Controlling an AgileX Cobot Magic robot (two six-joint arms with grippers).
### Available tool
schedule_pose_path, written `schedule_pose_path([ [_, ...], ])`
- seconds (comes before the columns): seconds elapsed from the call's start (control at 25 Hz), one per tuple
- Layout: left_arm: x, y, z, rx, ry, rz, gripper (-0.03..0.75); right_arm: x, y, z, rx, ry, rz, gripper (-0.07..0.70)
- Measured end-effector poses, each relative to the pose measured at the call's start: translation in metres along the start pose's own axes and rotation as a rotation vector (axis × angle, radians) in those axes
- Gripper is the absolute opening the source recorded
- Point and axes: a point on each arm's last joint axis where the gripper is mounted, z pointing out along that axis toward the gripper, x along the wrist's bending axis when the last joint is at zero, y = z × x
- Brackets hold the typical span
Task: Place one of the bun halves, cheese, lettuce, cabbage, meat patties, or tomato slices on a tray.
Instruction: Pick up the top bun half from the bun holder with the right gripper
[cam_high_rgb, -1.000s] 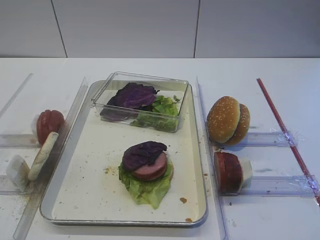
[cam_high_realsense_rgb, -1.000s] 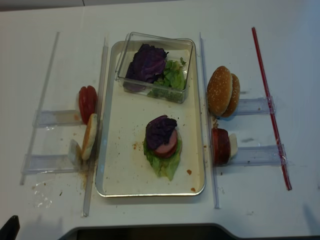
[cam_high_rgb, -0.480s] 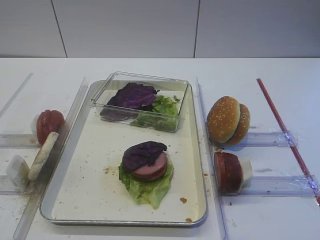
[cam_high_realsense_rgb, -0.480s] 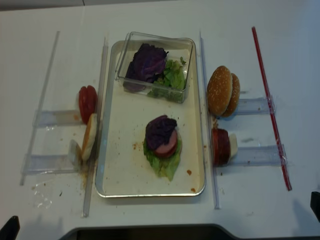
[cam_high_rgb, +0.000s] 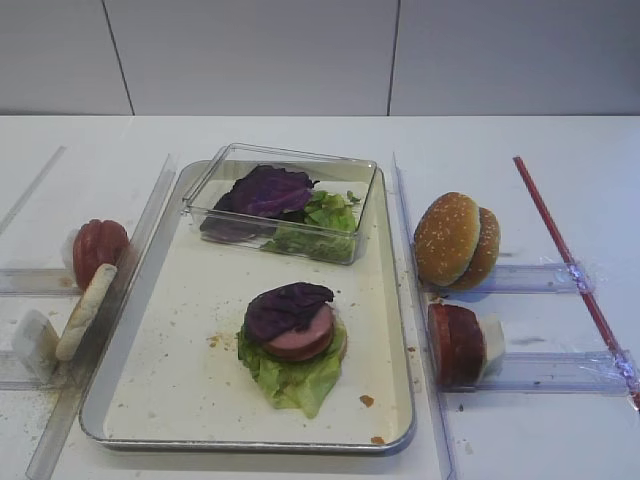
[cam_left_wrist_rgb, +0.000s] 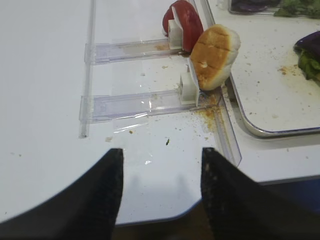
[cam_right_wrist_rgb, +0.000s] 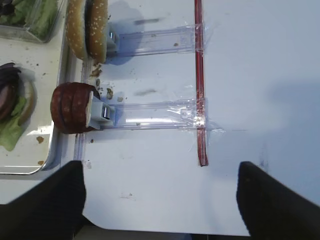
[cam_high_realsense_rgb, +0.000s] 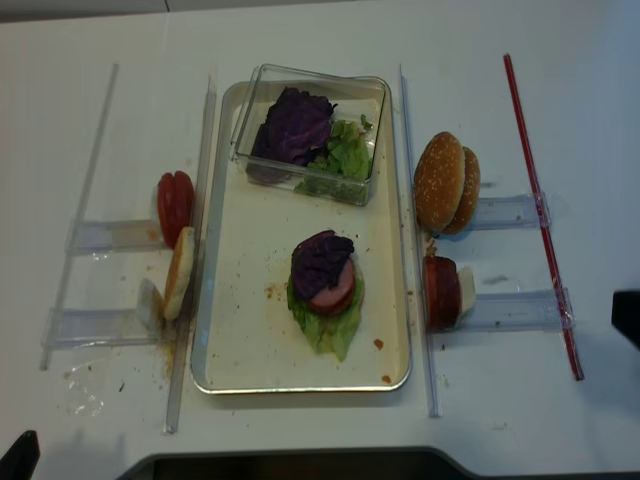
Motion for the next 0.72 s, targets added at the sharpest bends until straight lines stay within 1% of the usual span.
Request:
schedule_pose_path([
  [0.2, 0.0, 0.0, 0.0, 0.0, 0.0, 0.0, 0.341, 0.002, 0.026, 0.0, 0.062, 0.002, 0.029, 0.626],
  [0.4, 0.0, 0.0, 0.0, 0.0, 0.0, 0.0, 0.341, 0.005, 0.049, 0.006, 0.111, 0.026, 0.056, 0.626],
  [0.52, 0.0, 0.0, 0.0, 0.0, 0.0, 0.0, 0.341, 0.005, 0.063, 0.012, 0.156, 0.037, 0.071, 0.627],
  [0.72, 0.0, 0.0, 0.0, 0.0, 0.0, 0.0, 0.341, 0.006, 0.09, 0.022, 0.184, 0.052, 0.087, 0.627],
])
